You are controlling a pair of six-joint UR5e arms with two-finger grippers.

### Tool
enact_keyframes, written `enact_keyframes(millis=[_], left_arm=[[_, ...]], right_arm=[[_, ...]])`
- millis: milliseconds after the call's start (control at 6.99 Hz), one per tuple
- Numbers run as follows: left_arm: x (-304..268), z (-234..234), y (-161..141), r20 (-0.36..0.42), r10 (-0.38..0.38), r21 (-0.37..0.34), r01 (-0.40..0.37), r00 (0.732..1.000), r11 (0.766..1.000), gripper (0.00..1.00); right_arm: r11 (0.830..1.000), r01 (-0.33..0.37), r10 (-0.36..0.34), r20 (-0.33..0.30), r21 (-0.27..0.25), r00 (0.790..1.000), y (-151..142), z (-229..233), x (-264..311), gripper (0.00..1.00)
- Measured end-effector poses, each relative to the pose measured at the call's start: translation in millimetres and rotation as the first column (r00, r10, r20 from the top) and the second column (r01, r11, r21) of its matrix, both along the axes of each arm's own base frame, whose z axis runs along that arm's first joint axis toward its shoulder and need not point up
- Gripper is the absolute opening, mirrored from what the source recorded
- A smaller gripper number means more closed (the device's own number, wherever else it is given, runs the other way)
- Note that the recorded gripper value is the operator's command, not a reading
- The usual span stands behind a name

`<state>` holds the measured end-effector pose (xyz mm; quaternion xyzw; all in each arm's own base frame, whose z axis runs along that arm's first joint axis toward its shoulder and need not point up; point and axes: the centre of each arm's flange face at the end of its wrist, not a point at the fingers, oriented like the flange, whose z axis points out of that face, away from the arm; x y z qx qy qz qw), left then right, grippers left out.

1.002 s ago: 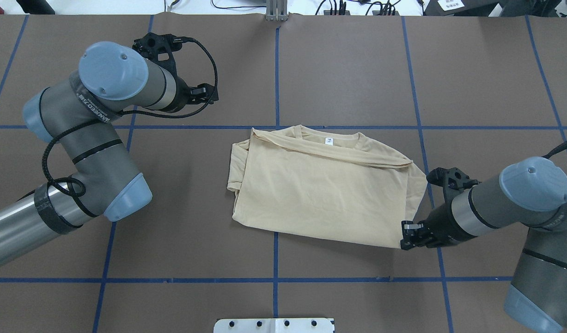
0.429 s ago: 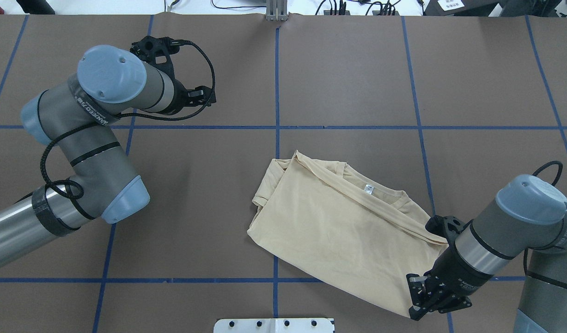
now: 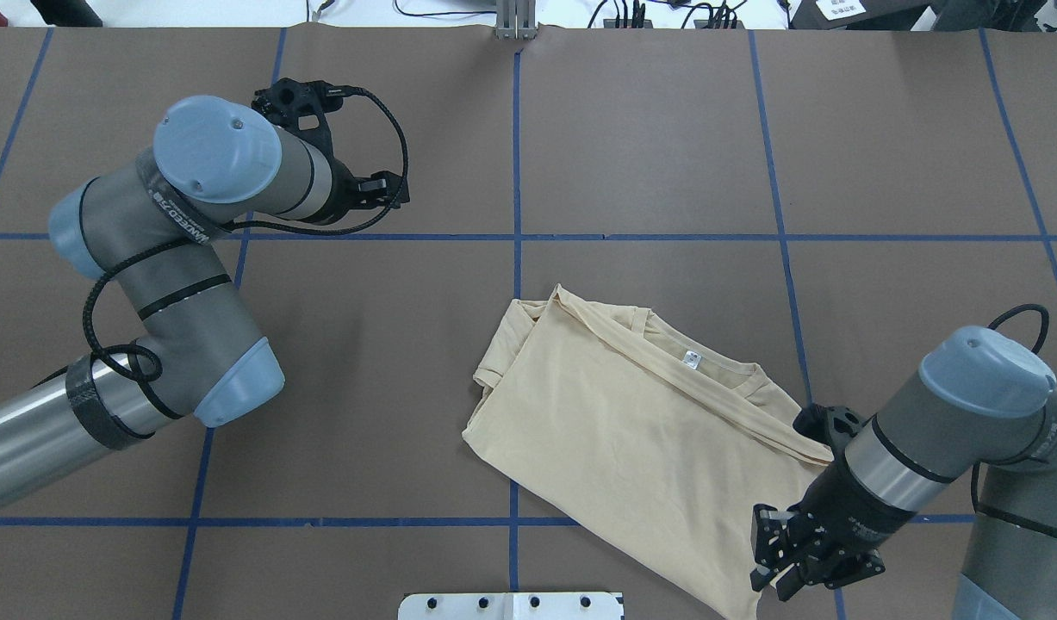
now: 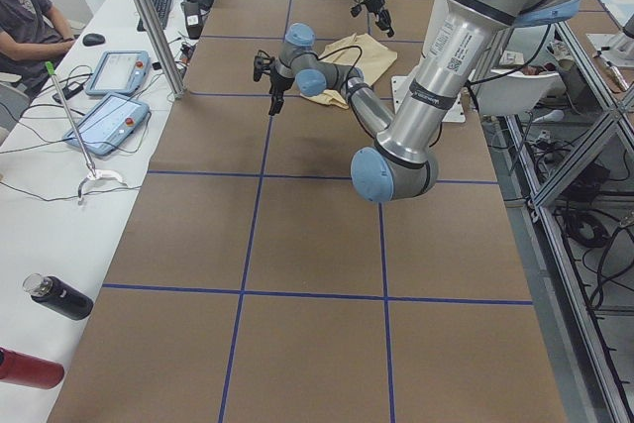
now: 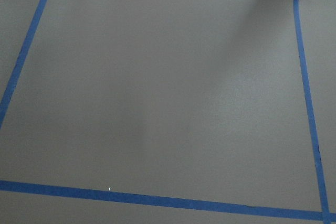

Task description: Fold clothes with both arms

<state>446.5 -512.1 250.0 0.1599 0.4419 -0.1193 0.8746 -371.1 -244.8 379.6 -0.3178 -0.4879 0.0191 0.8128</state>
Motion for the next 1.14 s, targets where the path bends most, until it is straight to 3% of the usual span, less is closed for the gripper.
enact_keyframes(millis=[143,286,572,715,859,1145], left_arm=[[16,-9,23,-0.029,0.027,-0.010,-0.028,0.999,1.000,0.99],[36,-22,55,-0.075,0.054,-0.037,-0.057,0.996,0.998,0.99],[67,-47,128,-0.180,0.116,-0.080,-0.132,0.977,0.988,0.99],[69,-44,153,-0.237,0.132,-0.087,-0.157,0.962,0.984,0.99],[71,-28,168,-0.288,0.143,-0.082,-0.173,0.947,0.981,0.99],[82,-4,180,-0.317,0.158,-0.083,-0.194,0.935,0.978,0.92]], right_arm=[[0.995,-0.094,0.093,0.017,0.023,0.996,-32,-10,12,1.00],[0.976,-0.208,0.206,0.040,0.060,0.978,-69,-23,27,1.00],[0.896,-0.418,0.406,0.103,0.152,0.908,-126,-59,49,1.00],[0.862,-0.475,0.458,0.129,0.180,0.880,-140,-74,52,1.00],[0.843,-0.502,0.482,0.145,0.193,0.864,-147,-83,54,1.00],[0.829,-0.522,0.497,0.162,0.202,0.853,-152,-93,54,1.00]])
